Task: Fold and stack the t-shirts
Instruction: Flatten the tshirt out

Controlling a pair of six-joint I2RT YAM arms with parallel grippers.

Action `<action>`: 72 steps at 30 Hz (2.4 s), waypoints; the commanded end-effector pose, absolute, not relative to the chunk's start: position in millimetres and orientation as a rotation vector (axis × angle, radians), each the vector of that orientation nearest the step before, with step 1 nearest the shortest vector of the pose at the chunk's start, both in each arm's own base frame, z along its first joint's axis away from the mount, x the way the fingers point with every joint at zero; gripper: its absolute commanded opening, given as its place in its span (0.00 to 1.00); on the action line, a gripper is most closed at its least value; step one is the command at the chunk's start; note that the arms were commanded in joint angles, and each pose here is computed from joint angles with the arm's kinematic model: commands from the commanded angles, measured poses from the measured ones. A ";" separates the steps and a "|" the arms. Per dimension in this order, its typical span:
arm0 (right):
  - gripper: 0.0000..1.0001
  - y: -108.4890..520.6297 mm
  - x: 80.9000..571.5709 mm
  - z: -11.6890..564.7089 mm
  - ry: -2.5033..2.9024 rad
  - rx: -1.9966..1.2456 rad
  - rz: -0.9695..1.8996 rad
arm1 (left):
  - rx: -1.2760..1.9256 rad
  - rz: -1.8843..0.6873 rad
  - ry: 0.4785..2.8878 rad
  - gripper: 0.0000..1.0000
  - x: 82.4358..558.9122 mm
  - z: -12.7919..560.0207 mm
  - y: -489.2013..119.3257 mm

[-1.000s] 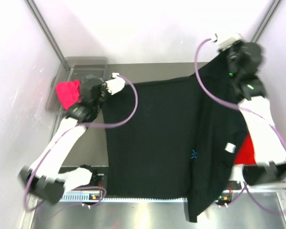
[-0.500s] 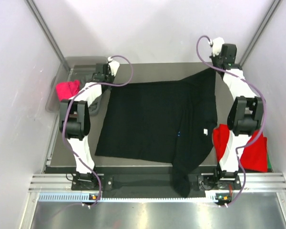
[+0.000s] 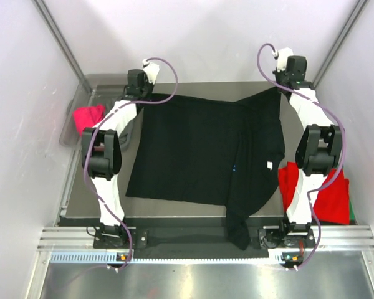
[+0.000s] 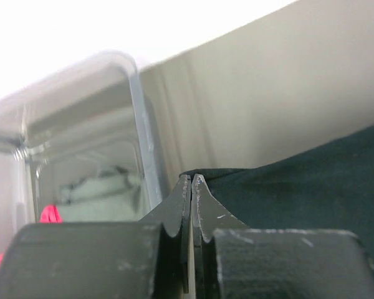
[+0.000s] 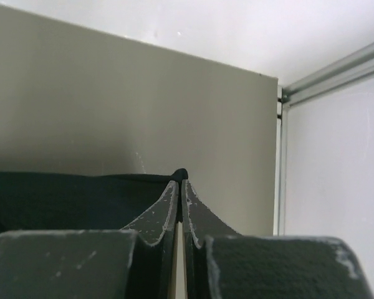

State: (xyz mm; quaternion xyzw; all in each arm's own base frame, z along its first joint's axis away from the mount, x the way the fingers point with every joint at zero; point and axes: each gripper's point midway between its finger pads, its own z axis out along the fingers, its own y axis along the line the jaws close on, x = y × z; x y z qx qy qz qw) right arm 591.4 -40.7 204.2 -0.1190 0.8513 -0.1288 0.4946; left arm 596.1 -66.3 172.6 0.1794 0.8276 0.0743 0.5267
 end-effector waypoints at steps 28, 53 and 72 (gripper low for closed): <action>0.00 -9.8 268.3 571.3 1.329 -0.250 -0.311 | 0.413 0.061 1.434 0.00 320.9 516.0 -73.5; 0.00 -37.6 179.6 678.2 0.979 -0.246 -0.626 | 0.335 0.274 1.171 0.00 203.7 602.8 -12.0; 0.00 -33.9 556.4 288.6 1.620 -0.597 -0.739 | 0.639 0.363 1.795 0.00 526.0 218.4 -68.5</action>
